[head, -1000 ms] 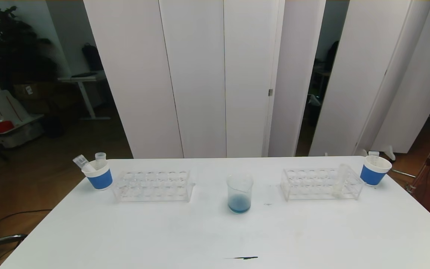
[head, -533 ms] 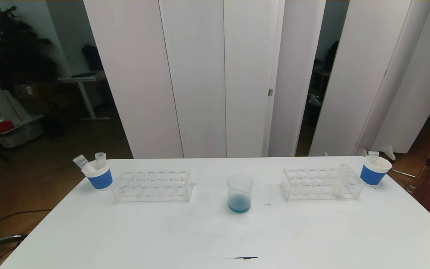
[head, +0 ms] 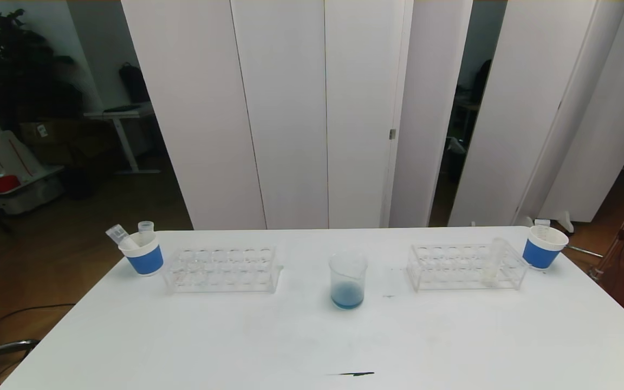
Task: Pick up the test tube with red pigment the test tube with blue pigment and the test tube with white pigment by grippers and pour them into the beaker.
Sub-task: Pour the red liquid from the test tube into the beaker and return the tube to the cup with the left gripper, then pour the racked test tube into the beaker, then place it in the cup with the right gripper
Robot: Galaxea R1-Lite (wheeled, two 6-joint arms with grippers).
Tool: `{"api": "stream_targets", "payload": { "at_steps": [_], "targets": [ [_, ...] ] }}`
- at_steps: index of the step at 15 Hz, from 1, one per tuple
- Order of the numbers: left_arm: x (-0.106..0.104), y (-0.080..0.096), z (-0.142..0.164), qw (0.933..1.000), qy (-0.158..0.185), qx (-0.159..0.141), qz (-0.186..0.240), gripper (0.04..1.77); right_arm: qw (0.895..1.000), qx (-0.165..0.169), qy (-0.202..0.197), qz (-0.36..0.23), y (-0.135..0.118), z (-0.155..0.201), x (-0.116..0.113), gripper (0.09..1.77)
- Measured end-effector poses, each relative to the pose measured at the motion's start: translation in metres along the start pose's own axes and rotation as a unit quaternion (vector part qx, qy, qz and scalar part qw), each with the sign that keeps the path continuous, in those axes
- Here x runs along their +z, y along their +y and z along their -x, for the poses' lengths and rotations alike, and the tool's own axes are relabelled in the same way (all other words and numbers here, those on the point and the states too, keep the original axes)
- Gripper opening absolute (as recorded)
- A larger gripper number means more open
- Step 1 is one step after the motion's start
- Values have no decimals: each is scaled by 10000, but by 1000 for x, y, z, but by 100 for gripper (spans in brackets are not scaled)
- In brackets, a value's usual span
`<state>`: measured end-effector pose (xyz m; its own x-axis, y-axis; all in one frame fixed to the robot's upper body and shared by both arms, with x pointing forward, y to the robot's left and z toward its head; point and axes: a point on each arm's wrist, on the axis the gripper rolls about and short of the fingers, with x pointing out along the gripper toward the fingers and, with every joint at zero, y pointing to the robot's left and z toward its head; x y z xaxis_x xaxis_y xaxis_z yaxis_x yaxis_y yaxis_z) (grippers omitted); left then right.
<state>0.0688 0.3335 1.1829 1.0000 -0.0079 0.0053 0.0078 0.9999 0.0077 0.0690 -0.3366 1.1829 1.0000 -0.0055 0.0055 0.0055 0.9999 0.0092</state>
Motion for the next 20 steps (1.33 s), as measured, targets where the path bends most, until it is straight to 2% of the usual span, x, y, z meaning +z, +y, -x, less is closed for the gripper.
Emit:
{"api": "stream_targets", "payload": {
  "at_steps": [10,13,16,20],
  "targets": [
    [0,0,0,10000,2,-2,0,174,10000,-26,-50,-24,0,1,4,175],
    [0,0,0,10000,2,2,0,174,9997,-41,-244,-26,0,9,31,175],
    [0,0,0,10000,2,0,0,174,9990,-53,-434,-43,0,12,74,175],
    [0,0,0,10000,3,0,-2,174,9988,-77,-469,-106,1,-2,135,175]
  ]
}}
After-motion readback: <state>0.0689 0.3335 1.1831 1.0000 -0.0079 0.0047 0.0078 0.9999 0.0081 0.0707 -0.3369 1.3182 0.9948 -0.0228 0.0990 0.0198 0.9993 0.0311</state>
